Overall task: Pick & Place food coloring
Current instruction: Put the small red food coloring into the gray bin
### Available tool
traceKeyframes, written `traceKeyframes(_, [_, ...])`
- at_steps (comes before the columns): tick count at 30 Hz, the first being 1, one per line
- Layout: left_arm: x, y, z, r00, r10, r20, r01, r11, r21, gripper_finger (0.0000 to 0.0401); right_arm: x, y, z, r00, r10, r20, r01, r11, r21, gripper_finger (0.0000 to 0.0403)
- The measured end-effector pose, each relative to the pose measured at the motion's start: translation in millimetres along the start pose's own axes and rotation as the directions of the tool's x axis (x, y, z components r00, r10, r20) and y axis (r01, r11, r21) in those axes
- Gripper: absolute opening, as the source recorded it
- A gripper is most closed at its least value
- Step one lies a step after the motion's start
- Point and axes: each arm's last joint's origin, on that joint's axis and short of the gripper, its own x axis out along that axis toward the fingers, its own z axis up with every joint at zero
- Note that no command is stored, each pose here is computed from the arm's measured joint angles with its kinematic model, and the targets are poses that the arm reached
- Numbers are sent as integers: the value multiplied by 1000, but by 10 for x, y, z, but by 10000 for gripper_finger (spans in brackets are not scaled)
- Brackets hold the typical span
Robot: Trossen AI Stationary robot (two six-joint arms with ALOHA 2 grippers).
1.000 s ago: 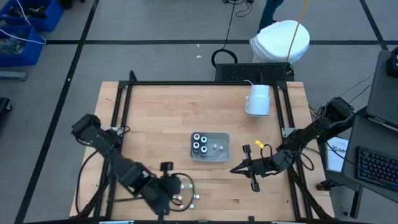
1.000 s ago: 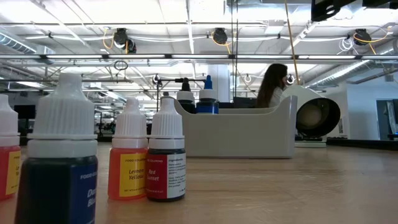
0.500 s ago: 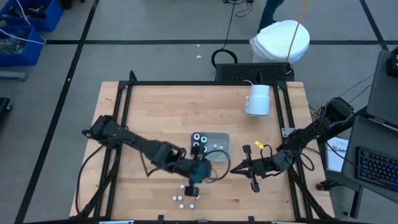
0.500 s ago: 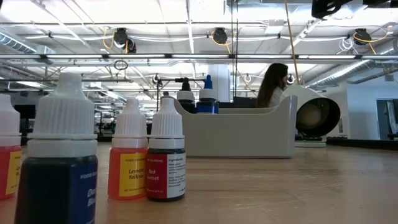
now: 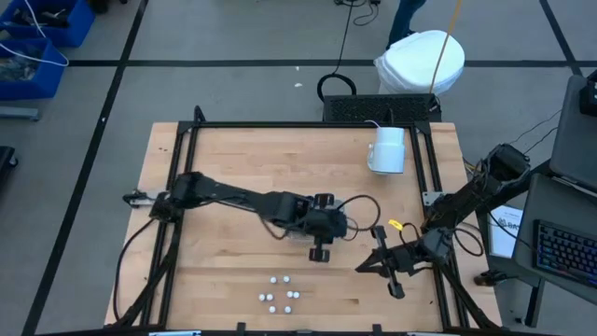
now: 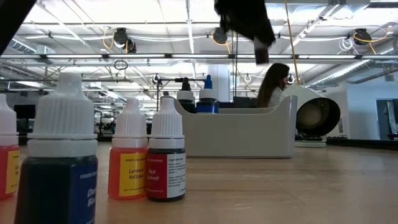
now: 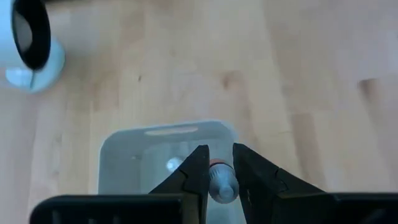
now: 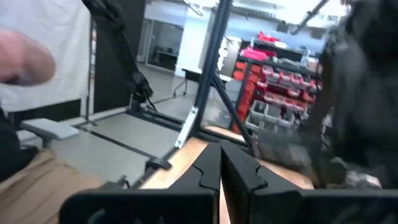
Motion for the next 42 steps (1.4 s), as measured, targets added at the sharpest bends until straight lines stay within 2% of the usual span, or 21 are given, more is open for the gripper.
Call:
traceKeyframes(7, [424, 170, -136, 996, 21, -87, -22, 1000, -14, 71, -74, 112, 52, 998, 58, 11, -57, 996, -64, 0])
traceKeyframes(13, [615, 222, -220, 991, 29, -134, -31, 999, -13, 75, -89, 137, 66, 997, 68, 18, -67, 995, -73, 0])
traceKeyframes(19, [724, 225, -350, 982, 69, -175, -71, 998, -2, 75, -89, 138, 64, 997, 69, 17, -68, 995, -69, 0])
traceKeyframes(27, [881, 213, -533, 976, 61, -209, -65, 998, -11, 76, -89, 137, 68, 997, 68, 21, -67, 996, -61, 0])
traceKeyframes(42, [961, 283, -600, 979, 63, -194, -72, 996, -42, 76, -89, 137, 67, 997, 69, 20, -67, 996, -62, 0])
